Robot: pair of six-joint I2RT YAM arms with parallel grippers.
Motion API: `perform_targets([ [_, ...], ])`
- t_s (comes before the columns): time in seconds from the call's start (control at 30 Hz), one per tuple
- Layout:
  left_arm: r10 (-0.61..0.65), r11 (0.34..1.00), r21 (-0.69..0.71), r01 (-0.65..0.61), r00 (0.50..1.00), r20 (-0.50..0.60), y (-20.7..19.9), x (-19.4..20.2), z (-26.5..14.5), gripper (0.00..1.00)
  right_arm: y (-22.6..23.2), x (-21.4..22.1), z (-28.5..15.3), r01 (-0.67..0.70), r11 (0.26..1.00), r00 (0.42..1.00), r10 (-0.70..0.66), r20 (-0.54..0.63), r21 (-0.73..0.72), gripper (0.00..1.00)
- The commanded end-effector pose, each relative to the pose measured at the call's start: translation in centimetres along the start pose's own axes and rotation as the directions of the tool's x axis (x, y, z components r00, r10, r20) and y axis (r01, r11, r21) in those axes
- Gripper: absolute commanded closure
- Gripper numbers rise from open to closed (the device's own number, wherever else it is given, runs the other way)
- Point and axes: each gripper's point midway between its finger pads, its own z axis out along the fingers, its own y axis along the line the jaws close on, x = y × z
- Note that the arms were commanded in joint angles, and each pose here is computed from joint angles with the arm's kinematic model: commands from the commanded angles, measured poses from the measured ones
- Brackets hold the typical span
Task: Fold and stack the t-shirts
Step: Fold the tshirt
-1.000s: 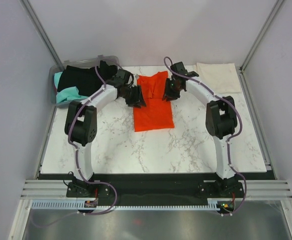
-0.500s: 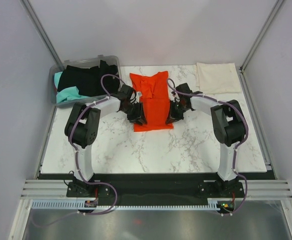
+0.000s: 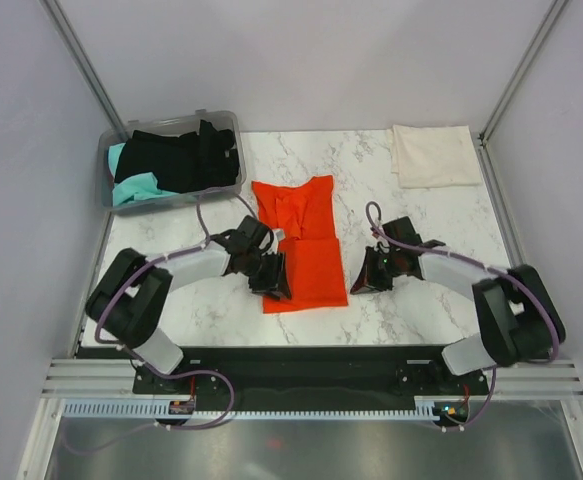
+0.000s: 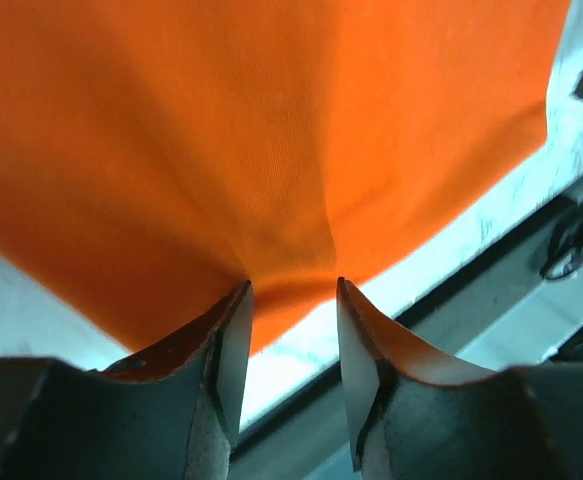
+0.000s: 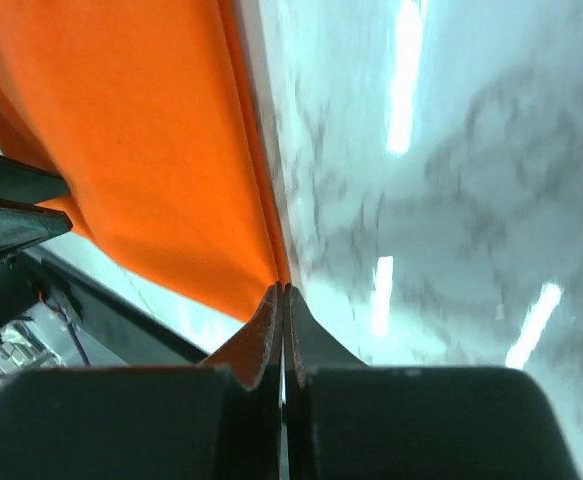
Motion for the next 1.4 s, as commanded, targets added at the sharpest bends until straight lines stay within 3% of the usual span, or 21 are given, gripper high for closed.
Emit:
perform_targets([
  [0.0, -0.059, 0.998, -0.001, 0.059, 0.997, 0.049, -1.2, 1.9, -2.7, 0.53, 1.7, 1.7, -3.1, -0.001, 0.997, 0.998, 0.006, 0.070, -0.074, 0.98],
  [0.07, -0.071, 0.997, -0.004, 0.071, 0.994, 0.086, -1.7, 2.9, -4.9, 0.49, 1.6, 3.0, -4.1, -0.025, 0.996, 0.996, 0.032, 0.080, -0.083, 0.95],
  [0.1, -0.073, 0.997, -0.011, 0.075, 0.991, 0.113, -1.8, 2.9, -6.0, 0.44, 2.2, 3.3, -5.3, -0.014, 0.994, 0.993, 0.026, 0.114, -0.107, 0.83],
  [0.17, -0.076, 0.997, -0.014, 0.080, 0.978, 0.196, -2.4, 2.7, -8.6, 0.38, 2.1, 4.8, -5.8, -0.060, 0.989, 0.991, 0.075, 0.107, -0.137, 0.74],
  [0.2, -0.095, 0.994, -0.024, 0.102, 0.976, 0.197, -2.2, 3.3, -9.3, 0.33, 2.6, 5.0, -6.4, -0.061, 0.983, 0.988, 0.083, 0.127, -0.172, 0.62],
  [0.3, -0.192, 0.981, 0.021, 0.193, 0.950, 0.246, -2.8, 4.2, -11.1, 0.28, 2.4, 6.4, -6.0, -0.125, 0.968, 0.982, 0.151, 0.109, -0.219, 0.50],
  [0.43, -0.448, 0.893, 0.081, 0.443, 0.854, 0.265, -1.0, 6.8, -10.2, 0.26, 2.7, 6.5, -5.5, -0.228, 0.928, 0.958, 0.268, 0.102, -0.295, 0.48],
  [0.47, -0.536, 0.842, 0.112, 0.527, 0.799, 0.274, -0.8, 6.8, -10.0, 0.26, 2.8, 6.4, -5.1, -0.234, 0.915, 0.952, 0.284, 0.114, -0.328, 0.48],
  [0.57, -0.679, 0.734, 0.231, 0.639, 0.675, 0.288, 0.0, 7.1, -9.2, 0.25, 2.9, 6.3, -4.6, -0.322, 0.869, 0.918, 0.383, 0.099, -0.377, 0.48],
  [0.67, -0.751, 0.659, 0.278, 0.699, 0.589, 0.299, 1.5, 7.1, -7.9, 0.26, 2.9, 6.3, -3.9, -0.333, 0.868, 0.912, 0.396, 0.110, -0.368, 0.48],
  [0.77, -0.776, 0.625, 0.258, 0.737, 0.549, 0.311, 2.7, 7.2, -6.7, 0.27, 2.5, 6.6, -2.9, -0.364, 0.865, 0.902, 0.420, 0.102, -0.345, 0.48],
  [1.0, -0.795, 0.588, 0.190, 0.787, 0.518, 0.315, 3.9, 6.8, -4.7, 0.28, 0.6, 6.3, -1.9, -0.438, 0.844, 0.854, 0.499, 0.150, -0.311, 0.49],
  [1.37, -0.858, 0.475, 0.118, 0.872, 0.430, 0.281, 4.9, 7.3, -2.6, 0.35, 0.3, 5.6, -0.8, -0.468, 0.848, 0.849, 0.509, 0.141, -0.248, 0.49],
])
